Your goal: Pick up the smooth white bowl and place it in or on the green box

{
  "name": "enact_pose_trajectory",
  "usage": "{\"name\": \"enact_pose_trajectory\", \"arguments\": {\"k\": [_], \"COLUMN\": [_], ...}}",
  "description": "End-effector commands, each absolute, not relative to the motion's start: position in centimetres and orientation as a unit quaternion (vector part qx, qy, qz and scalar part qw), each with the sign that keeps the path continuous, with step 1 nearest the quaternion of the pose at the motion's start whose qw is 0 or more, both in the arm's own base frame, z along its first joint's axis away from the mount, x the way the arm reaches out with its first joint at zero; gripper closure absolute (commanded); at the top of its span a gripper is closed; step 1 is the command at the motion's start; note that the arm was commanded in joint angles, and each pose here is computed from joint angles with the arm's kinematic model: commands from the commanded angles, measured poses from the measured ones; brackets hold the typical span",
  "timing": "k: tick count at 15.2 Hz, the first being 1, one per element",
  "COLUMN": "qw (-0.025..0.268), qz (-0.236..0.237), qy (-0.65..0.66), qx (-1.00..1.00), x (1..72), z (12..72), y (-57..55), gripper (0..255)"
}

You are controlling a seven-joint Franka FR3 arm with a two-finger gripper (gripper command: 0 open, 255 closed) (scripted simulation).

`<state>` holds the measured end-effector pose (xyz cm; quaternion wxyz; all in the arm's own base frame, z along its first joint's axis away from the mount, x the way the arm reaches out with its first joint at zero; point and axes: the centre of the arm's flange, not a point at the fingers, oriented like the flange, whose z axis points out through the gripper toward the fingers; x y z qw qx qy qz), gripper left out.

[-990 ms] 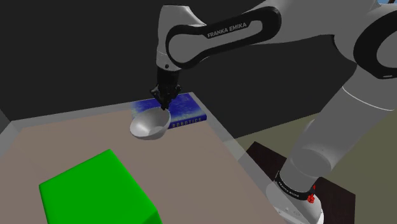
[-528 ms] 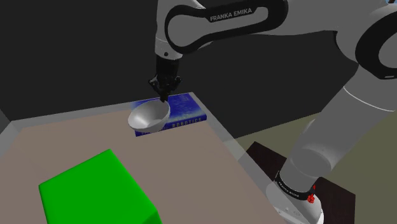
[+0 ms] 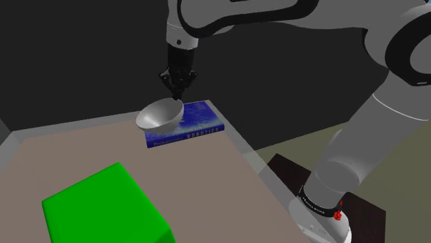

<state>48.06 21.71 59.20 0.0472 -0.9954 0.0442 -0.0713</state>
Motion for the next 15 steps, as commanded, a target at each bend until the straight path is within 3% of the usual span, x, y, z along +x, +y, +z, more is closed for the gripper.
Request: {"name": "enact_pose_trajectory", "arguments": {"k": [1, 7, 15], "qw": [0.047, 0.047, 0.047], "qz": [-0.071, -0.071, -0.071], "qy": [0.044, 0.044, 0.044], "qx": [-0.995, -0.995, -0.995], "x": [48.1, 48.1, 42.5], "z": [60.3, 63.4, 65.1], "y": [21.7, 21.7, 30.4], "gripper": [255, 255, 255]}}
